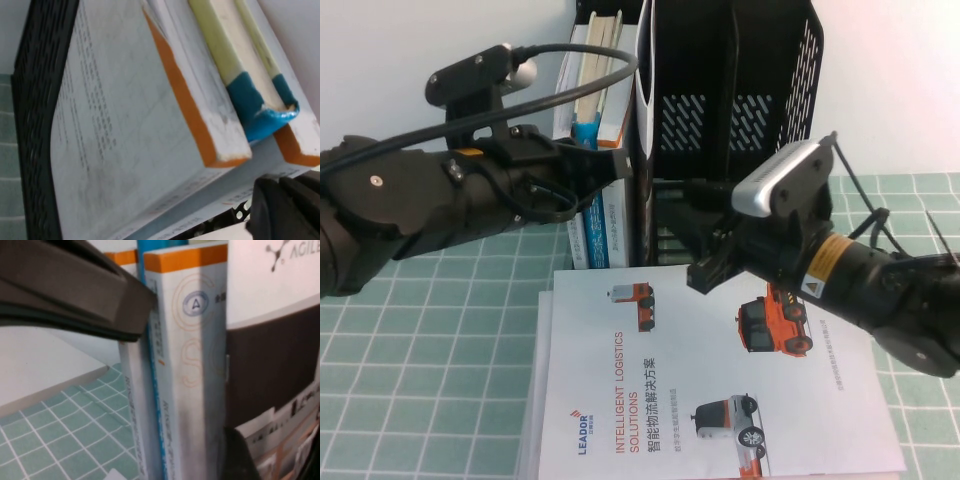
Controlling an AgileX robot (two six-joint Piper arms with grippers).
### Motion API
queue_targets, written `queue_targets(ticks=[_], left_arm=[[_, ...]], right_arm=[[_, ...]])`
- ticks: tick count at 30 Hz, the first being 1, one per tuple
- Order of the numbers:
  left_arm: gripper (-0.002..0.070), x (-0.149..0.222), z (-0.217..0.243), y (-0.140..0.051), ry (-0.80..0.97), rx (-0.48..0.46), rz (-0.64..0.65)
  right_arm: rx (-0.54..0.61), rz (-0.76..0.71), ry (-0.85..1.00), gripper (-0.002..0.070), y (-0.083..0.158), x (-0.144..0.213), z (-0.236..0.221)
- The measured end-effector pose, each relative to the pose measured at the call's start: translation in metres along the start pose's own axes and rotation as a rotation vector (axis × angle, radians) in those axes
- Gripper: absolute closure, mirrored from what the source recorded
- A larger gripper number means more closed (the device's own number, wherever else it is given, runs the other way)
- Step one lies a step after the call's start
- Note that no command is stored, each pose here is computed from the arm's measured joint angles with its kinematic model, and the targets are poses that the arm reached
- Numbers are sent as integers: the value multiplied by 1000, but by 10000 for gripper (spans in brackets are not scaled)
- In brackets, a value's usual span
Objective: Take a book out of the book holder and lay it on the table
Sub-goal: Hold the bookshelf, then pick up the right side book from the book shelf
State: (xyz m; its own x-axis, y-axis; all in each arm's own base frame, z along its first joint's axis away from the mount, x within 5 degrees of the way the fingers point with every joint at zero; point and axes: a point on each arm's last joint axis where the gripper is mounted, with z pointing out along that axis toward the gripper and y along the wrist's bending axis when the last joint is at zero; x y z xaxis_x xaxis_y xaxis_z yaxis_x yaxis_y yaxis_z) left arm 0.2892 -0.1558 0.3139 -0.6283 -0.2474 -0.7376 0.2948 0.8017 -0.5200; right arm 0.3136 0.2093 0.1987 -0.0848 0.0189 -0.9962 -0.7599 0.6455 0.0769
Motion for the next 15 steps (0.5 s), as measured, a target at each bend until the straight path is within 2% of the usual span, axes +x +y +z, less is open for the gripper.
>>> queue_targets(ticks=[6, 15], left_arm=[[678, 1, 3, 1, 6, -6, 6], [678, 11, 4, -10, 70, 46, -17]], right_arm=[[-3, -52, 13, 342, 12, 0, 24], [109, -8, -15, 341, 3, -2, 32]])
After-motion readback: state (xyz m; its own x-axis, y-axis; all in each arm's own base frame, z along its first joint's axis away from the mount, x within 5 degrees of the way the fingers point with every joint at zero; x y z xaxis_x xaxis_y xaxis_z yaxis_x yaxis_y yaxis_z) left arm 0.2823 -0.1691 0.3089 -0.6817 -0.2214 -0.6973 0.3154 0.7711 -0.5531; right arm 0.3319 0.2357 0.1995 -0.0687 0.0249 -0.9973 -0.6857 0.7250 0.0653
